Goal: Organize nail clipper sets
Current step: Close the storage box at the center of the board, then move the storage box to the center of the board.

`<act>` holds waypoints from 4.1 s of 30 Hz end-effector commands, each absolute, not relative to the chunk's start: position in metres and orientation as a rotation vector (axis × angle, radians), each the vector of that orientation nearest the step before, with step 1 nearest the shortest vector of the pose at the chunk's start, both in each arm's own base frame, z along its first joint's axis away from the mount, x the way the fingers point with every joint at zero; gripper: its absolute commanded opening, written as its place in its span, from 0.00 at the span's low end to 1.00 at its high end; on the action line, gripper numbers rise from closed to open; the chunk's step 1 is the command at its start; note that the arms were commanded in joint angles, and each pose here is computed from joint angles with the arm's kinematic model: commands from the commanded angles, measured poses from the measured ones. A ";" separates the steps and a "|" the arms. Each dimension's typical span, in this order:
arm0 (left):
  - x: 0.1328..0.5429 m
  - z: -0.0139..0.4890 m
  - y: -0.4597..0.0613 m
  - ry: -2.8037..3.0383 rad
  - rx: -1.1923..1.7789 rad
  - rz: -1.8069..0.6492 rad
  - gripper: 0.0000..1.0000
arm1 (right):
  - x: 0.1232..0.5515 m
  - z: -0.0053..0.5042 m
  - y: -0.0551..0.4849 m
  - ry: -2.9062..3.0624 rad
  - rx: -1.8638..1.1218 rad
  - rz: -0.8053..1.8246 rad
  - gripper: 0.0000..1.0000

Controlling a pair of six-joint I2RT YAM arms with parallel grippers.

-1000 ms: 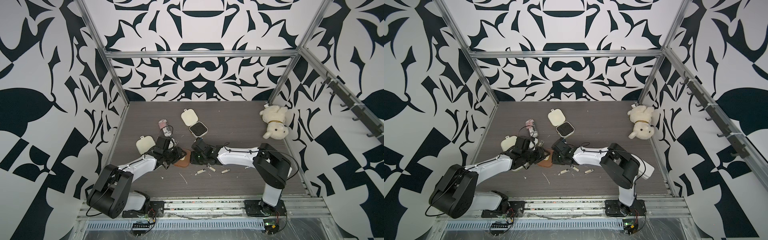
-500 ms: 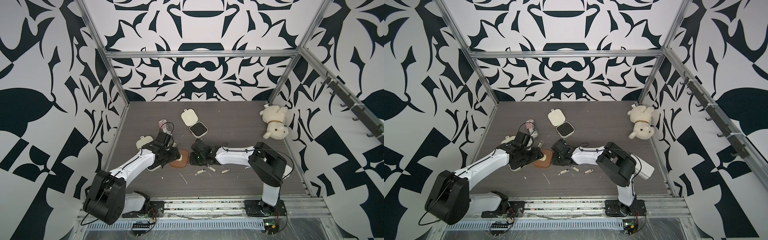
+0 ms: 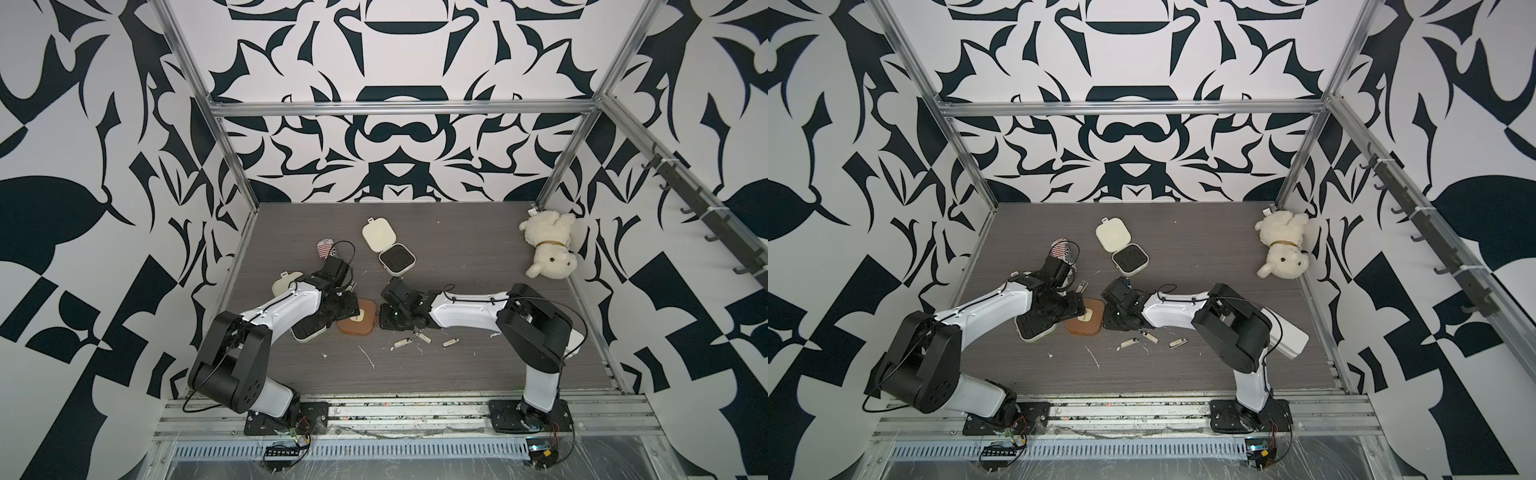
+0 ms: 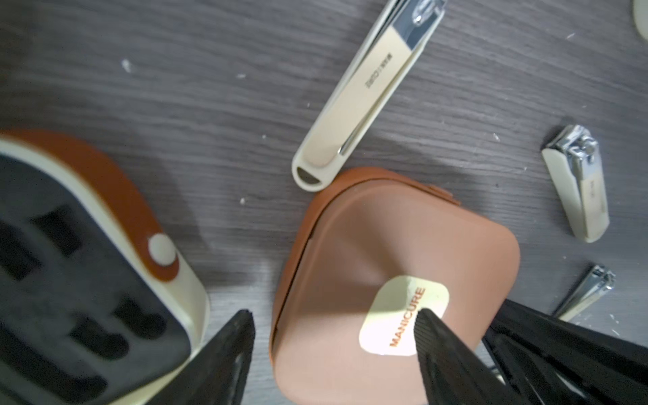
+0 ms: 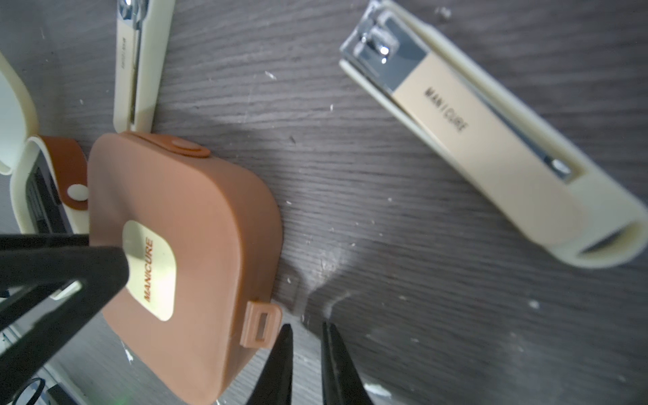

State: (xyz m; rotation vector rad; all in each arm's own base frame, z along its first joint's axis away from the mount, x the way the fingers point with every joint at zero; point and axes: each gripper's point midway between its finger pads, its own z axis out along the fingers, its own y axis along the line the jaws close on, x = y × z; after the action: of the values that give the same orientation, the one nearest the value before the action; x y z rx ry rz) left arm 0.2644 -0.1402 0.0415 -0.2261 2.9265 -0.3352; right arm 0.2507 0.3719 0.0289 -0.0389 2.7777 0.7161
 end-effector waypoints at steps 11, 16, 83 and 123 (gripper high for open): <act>0.256 0.021 -0.136 3.021 -0.193 -0.270 0.69 | 0.260 0.078 0.391 2.661 -0.062 0.884 0.24; 0.255 0.020 -0.137 3.025 -0.198 -0.279 0.67 | 0.261 0.067 0.399 2.678 -0.047 0.914 0.25; 0.266 0.174 -0.076 2.481 -0.601 -0.593 0.83 | 0.231 0.062 0.388 2.624 -0.605 0.111 0.54; 0.229 0.151 -0.078 2.499 -0.692 -0.731 0.82 | 0.340 0.055 0.455 2.661 -0.296 0.475 0.51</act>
State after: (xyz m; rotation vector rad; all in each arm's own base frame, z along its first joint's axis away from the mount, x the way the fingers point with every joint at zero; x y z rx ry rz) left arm 0.2327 -0.0750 0.1554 -0.6753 2.4935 -0.6967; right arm 0.3345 0.4444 0.0315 -0.2643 2.6973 0.3996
